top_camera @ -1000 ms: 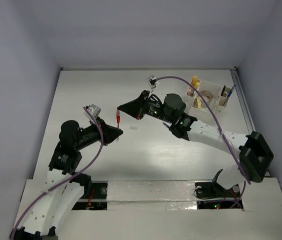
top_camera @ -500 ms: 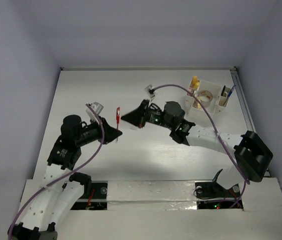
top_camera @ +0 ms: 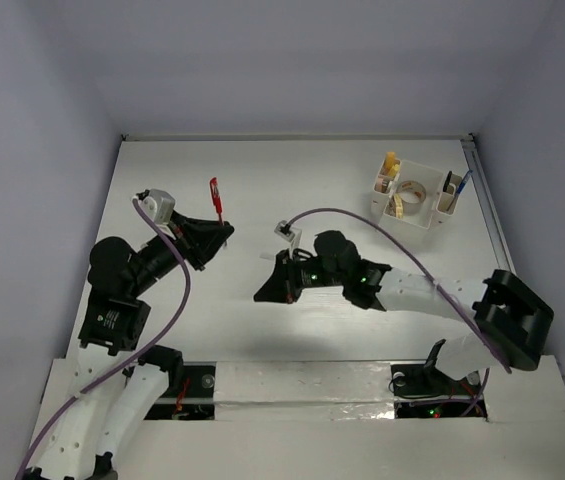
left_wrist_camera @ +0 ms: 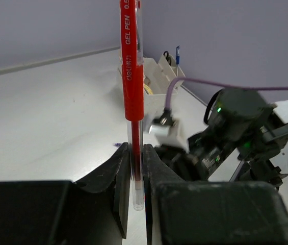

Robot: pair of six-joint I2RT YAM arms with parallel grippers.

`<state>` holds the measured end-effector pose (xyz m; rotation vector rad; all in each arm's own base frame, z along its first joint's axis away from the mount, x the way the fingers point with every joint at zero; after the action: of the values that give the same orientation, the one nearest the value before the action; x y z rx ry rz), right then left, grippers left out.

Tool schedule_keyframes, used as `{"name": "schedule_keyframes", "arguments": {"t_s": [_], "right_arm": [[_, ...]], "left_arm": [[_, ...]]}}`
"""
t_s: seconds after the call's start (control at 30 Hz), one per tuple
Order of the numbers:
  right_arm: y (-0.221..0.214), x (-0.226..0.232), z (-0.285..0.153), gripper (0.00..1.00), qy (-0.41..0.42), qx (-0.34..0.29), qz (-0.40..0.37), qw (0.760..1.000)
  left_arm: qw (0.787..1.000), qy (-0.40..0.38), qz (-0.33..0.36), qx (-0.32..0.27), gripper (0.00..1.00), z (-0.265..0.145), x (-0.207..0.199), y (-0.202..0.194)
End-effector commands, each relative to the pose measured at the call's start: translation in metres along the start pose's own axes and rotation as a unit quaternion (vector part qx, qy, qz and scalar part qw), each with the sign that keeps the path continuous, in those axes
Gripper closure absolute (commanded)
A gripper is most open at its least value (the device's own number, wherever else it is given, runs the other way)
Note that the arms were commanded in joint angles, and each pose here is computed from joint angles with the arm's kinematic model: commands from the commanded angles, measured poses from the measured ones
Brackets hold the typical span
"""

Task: Sort the stationery into containers
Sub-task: Close the pen cap on the pen, then place the pen in the storage box.

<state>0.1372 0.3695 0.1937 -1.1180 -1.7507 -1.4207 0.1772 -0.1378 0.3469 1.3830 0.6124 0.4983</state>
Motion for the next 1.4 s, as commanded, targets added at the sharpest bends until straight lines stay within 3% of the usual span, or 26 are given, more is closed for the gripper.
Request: {"name": "schedule_keyframes", "arguments": {"t_s": [0.0,0.1,0.13,0.23,0.4,0.73,0.93,1.2,1.37], "right_arm": [[0.032,0.016,-0.02,1.0,-0.003,-0.051,-0.049,0.997],[0.051,0.028,-0.05,0.85,-0.01,-0.093,-0.074,0.993],[0.06,0.035,-0.058,0.7,-0.008,-0.108,-0.093,0.99],[0.086,0.063,-0.085,0.38,0.016,-0.151,-0.143,0.978],[0.113,0.101,-0.087,0.17,0.071,-0.159,-0.211,0.962],[0.139,0.127,-0.064,0.15,0.136,-0.134,-0.224,0.956],[0.143,0.128,-0.054,0.26,0.15,-0.117,-0.211,0.959],[0.141,0.125,-0.042,0.31,0.161,-0.094,-0.198,0.962],[0.137,0.123,-0.03,0.48,0.165,-0.081,-0.191,0.964]], "left_arm": [[1.0,0.011,0.015,-0.006,1.0,-0.004,0.002,-0.001],[1.0,0.002,-0.004,0.006,1.0,-0.003,0.001,-0.017],[1.0,-0.004,-0.011,0.008,1.0,-0.002,0.001,-0.021],[0.999,-0.04,-0.034,0.015,1.0,0.0,-0.006,-0.038],[0.991,-0.114,-0.067,0.033,1.0,0.003,-0.02,-0.053],[0.982,-0.17,-0.081,0.028,1.0,-0.001,-0.033,-0.056],[0.981,-0.169,-0.085,0.031,1.0,0.0,-0.032,-0.058],[0.982,-0.154,-0.099,0.039,1.0,0.005,-0.026,-0.064],[0.982,-0.152,-0.101,0.041,1.0,0.005,-0.025,-0.064]]}}
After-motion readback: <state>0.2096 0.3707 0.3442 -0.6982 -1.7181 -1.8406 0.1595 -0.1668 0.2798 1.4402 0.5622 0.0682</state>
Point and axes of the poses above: each gripper's point midway between its finger pads, its own z axis out along the fingers, its own x axis along the line the jaws close on, y = z × x, the point moved 4 cm from there along -z, back along the fingers, and after that the axes turned 13 degrees about z, right-handed, at the moved point
